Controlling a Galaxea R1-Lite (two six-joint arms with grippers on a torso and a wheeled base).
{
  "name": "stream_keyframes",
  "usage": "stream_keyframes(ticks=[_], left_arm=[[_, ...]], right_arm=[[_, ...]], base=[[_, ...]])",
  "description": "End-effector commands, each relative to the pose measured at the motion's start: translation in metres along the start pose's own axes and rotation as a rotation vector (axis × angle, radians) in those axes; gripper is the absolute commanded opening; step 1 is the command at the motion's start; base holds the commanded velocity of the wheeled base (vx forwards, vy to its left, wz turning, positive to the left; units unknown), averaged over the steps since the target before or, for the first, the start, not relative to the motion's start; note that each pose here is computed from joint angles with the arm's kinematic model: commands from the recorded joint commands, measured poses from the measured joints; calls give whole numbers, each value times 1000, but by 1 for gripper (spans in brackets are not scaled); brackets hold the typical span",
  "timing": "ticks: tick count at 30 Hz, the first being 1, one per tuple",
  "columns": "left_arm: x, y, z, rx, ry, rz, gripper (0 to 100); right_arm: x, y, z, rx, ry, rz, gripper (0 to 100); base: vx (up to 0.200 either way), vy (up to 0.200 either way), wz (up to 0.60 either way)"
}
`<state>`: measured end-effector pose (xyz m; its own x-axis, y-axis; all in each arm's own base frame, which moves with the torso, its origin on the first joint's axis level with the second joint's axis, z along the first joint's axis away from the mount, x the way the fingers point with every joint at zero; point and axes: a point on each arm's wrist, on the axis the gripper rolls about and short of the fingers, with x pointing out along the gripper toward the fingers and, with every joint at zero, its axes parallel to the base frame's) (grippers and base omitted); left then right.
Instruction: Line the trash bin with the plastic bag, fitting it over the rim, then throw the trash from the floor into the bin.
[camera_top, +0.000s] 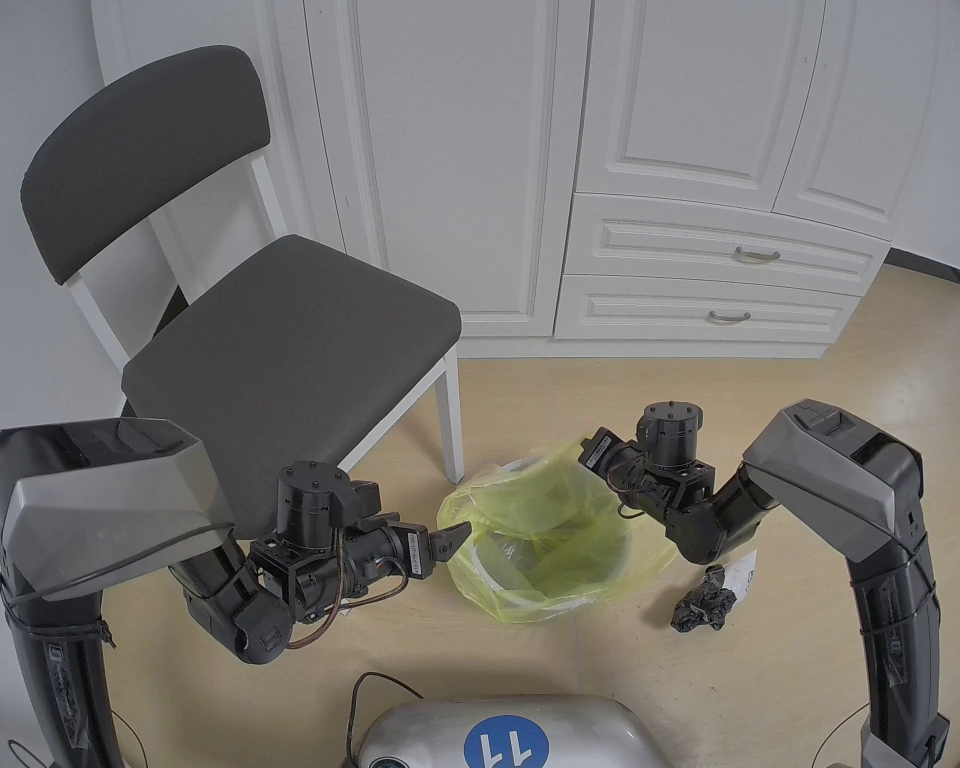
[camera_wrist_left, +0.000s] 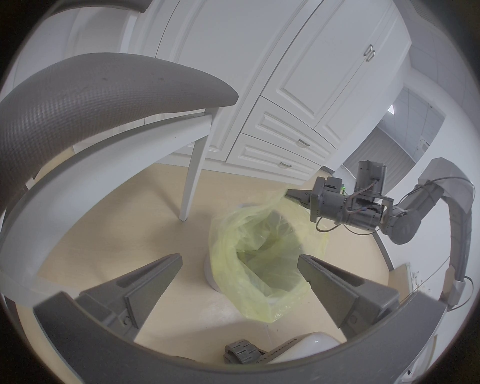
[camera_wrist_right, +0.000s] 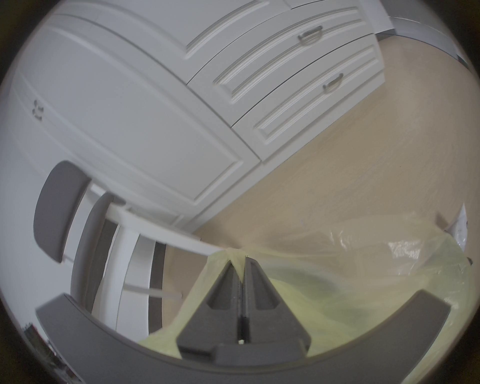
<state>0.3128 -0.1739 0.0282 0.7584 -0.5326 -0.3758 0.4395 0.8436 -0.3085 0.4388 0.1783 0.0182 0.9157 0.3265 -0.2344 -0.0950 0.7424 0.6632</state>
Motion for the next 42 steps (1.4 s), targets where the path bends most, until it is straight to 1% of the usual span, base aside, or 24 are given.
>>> stream_keyframes(ticks=[1, 3, 7, 14, 18, 19, 22, 24, 27, 29, 31, 33, 34, 36, 38, 40, 41, 42], left_arm=[[1, 2, -1, -1, -4, 3, 100], [1, 2, -2, -1, -2, 2, 100], [2, 2, -3, -1, 1, 3, 100], [4, 2, -6, 1, 9, 4, 100], [5, 1, -7, 1, 14, 3, 100], [5, 1, -7, 2, 15, 1, 100], [5, 0, -9, 3, 20, -3, 100], [6, -4, -12, 5, 30, -13, 100], [9, -12, -17, 12, 39, -29, 100], [12, -16, -21, 16, 27, -20, 100], [19, -20, -29, 23, 16, -11, 100], [20, -21, -31, 25, 15, -13, 100], [27, -24, -38, 33, -5, -2, 100], [30, -27, -42, 36, -17, 3, 100], [31, -29, -44, 39, -12, -3, 100], [35, -32, -46, 42, -14, -8, 100], [37, -32, -46, 41, -14, -3, 100], [42, -31, -46, 42, -29, 23, 100]], right_arm=[[19, -16, -8, 40, -49, -25, 0], [25, -19, 2, 74, -93, -29, 0], [32, -25, 7, 81, -128, -33, 0], [38, -22, 5, 81, -137, -15, 0], [37, -16, 7, 81, -143, -1, 0], [36, -15, 8, 81, -145, 2, 100], [33, -10, 11, 81, -146, 7, 100], [23, -5, 15, 77, -141, 8, 100], [5, 7, 22, 66, -152, 61, 100], [-7, 14, 21, 30, -132, 105, 100], [-18, 17, 19, -43, -99, 133, 100], [-20, 17, 18, -53, -94, 135, 100], [-27, 17, 14, -108, -70, 148, 100], [-31, 19, 8, -147, -53, 150, 100], [-32, 17, 7, -183, -48, 141, 100], [-34, 9, 5, -294, -29, 107, 100], [-35, 7, 5, -324, -28, 99, 100], [-38, -2, 5, -428, -17, 63, 100]], base=[[0, 0, 0], [0, 0, 0], [0, 0, 0], [0, 0, 0], [0, 0, 0], [0, 0, 0], [0, 0, 0], [0, 0, 0], [0, 0, 0], [0, 0, 0], [0, 0, 0], [0, 0, 0], [0, 0, 0], [0, 0, 0], [0, 0, 0], [0, 0, 0], [0, 0, 0], [0, 0, 0]])
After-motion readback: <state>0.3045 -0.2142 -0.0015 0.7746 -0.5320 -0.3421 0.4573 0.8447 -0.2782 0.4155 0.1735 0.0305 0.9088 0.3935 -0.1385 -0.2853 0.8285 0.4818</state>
